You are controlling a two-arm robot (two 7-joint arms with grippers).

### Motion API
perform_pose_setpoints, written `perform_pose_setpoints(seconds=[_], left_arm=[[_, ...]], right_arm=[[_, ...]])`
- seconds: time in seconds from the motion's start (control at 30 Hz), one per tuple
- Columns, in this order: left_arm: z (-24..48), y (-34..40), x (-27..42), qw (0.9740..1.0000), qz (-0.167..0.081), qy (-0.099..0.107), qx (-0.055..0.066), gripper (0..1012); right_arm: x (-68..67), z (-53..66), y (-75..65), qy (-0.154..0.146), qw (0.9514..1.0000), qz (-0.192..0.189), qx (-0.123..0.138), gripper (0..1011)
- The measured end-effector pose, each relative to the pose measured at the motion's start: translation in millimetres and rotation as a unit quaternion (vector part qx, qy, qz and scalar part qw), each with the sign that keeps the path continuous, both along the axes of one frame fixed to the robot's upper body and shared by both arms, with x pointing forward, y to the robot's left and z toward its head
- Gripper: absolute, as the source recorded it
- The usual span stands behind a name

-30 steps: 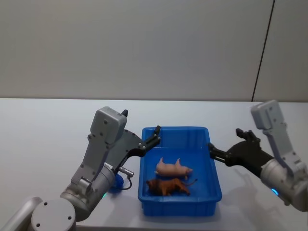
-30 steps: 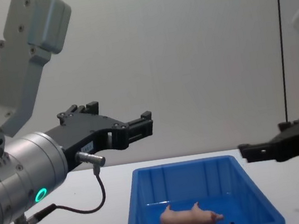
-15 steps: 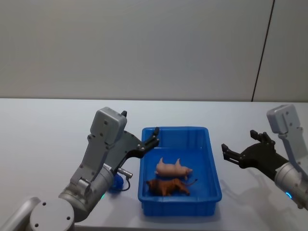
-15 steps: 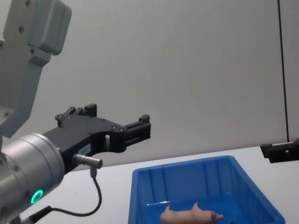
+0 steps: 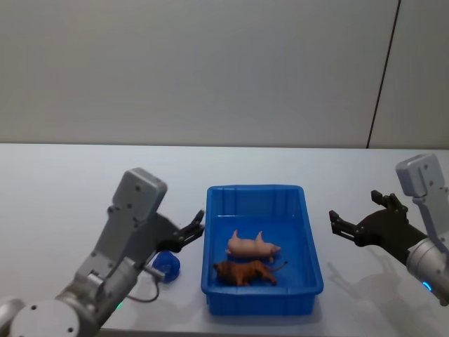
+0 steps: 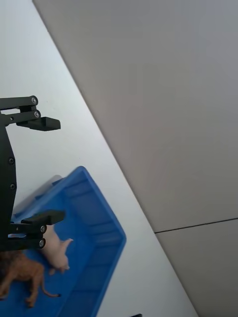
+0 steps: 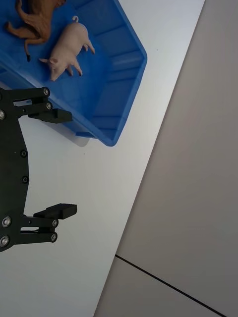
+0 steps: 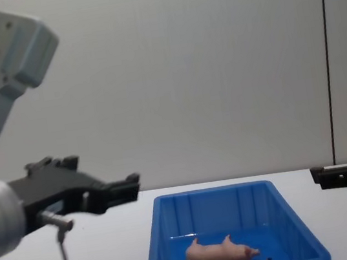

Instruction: Pick up the two dolls from the table and place them into the box.

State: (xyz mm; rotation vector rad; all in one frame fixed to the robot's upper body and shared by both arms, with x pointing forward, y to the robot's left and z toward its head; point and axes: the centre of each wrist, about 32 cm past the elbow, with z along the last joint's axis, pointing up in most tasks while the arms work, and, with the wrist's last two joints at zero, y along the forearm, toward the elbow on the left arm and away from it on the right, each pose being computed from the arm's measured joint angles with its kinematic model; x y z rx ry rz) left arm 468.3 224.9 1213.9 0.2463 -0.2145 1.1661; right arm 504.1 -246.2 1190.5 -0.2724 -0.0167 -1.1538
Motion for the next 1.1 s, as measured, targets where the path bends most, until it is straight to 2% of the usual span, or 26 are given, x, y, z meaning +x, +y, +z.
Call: perform_pose_setpoints(seconds=[0.03, 0.13, 0.27, 0.43, 0.57, 0.73, 0.77, 0.8, 1.1], left_arm=[[-1.3, 3.8, -2.9, 1.0000, 0.005, 0.008, 0.002, 1002], [-2.3, 7.7, -6.4, 0.9998, 0.010, 0.017, 0.001, 1002], [-7.6, 16.1, -12.3, 0.9993, 0.018, 0.034, -0.001, 1002], [-12.6, 22.1, -14.8, 0.9986, 0.021, 0.048, -0.005, 1002], [-18.1, 27.2, -14.1, 0.9981, 0.019, 0.059, -0.007, 1002], [-24.9, 32.6, -9.5, 0.9975, 0.011, 0.069, -0.009, 1002], [-28.0, 34.7, -5.8, 0.9973, 0.006, 0.073, -0.011, 1002], [-28.0, 34.7, -5.8, 0.9973, 0.006, 0.073, -0.011, 1002], [-40.7, 43.3, 14.5, 0.9953, -0.023, 0.093, -0.014, 1002]], right_arm=[[0.0, -0.1, -0.1, 0.000, 1.0000, 0.000, 0.000, 1000], [-0.2, -0.3, -0.7, 0.000, 1.0000, -0.001, 0.000, 1000], [-0.3, -0.4, -1.3, -0.001, 1.0000, -0.001, 0.000, 1000], [-0.4, -0.4, -1.7, -0.001, 1.0000, -0.001, 0.000, 1001], [-0.4, -0.5, -2.0, -0.001, 1.0000, -0.001, 0.000, 1000], [-0.5, -0.6, -2.3, -0.001, 1.0000, -0.002, 0.000, 1000], [-0.5, -0.6, -2.3, -0.001, 1.0000, -0.002, 0.000, 1000], [-0.5, -0.6, -2.4, -0.001, 1.0000, -0.002, 0.000, 1000], [-0.6, -0.7, -2.6, -0.001, 1.0000, -0.002, -0.001, 1000]])
